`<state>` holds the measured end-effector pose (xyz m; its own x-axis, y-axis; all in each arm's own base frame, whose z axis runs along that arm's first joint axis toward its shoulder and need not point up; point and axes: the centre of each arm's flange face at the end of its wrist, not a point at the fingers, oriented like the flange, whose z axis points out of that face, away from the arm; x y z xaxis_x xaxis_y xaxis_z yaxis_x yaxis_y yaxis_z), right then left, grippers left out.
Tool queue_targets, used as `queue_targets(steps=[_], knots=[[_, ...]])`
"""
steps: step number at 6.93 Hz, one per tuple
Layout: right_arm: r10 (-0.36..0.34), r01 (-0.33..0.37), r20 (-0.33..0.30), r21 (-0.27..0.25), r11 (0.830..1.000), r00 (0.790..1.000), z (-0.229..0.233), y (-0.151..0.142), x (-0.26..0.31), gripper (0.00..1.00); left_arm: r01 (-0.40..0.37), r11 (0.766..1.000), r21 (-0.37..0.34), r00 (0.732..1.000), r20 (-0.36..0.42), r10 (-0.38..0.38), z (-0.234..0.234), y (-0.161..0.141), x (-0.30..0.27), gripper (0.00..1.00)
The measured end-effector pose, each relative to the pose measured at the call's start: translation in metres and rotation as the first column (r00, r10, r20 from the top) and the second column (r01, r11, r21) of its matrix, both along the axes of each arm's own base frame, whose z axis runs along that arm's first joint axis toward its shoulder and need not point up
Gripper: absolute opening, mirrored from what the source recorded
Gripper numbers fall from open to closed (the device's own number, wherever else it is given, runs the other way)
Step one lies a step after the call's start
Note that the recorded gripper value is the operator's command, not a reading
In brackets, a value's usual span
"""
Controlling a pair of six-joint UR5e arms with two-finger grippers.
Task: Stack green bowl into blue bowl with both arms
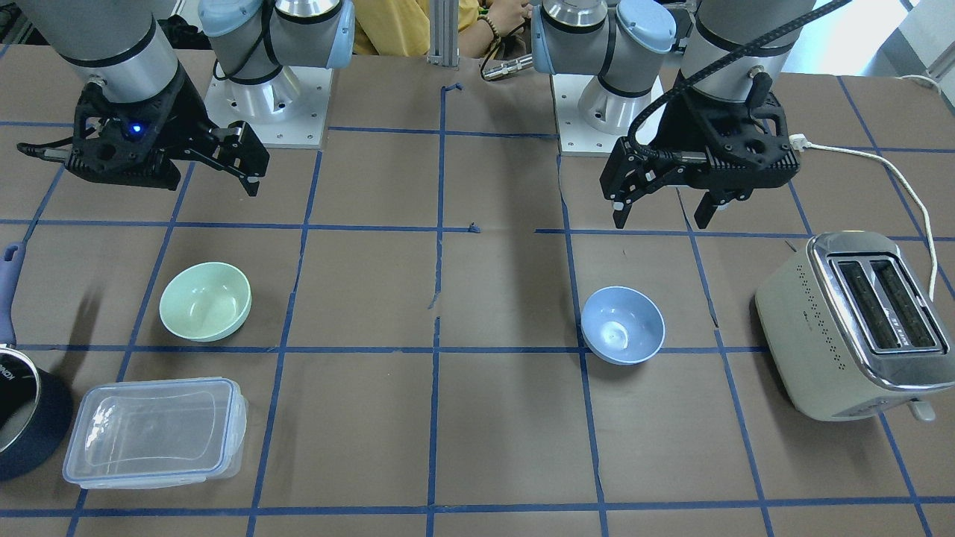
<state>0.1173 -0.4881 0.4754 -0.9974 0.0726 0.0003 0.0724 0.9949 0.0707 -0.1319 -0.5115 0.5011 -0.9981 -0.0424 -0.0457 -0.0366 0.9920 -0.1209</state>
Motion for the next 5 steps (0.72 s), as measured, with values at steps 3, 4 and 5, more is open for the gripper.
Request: queue_targets(steps=[3, 4, 5], knots=[[0.001, -0.001, 0.002, 0.001, 1.000, 1.000, -0.0007, 0.0003, 0.0009, 1.00, -0.002, 1.000, 0.000, 1.000, 0.000, 0.002, -0.0018, 0.0033, -0.0022, 1.00], [0.001, -0.001, 0.002, 0.001, 1.000, 1.000, -0.0007, 0.0004, 0.0010, 1.00, -0.001, 1.000, -0.001, 1.000, -0.001, 0.001, -0.0017, 0.0032, -0.0024, 1.00], [0.001, -0.001, 0.001, 0.000, 1.000, 1.000, -0.0009, 0.0002, 0.0009, 1.00, -0.001, 1.000, 0.001, 1.000, -0.002, 0.001, -0.0025, 0.0034, -0.0026, 1.00]])
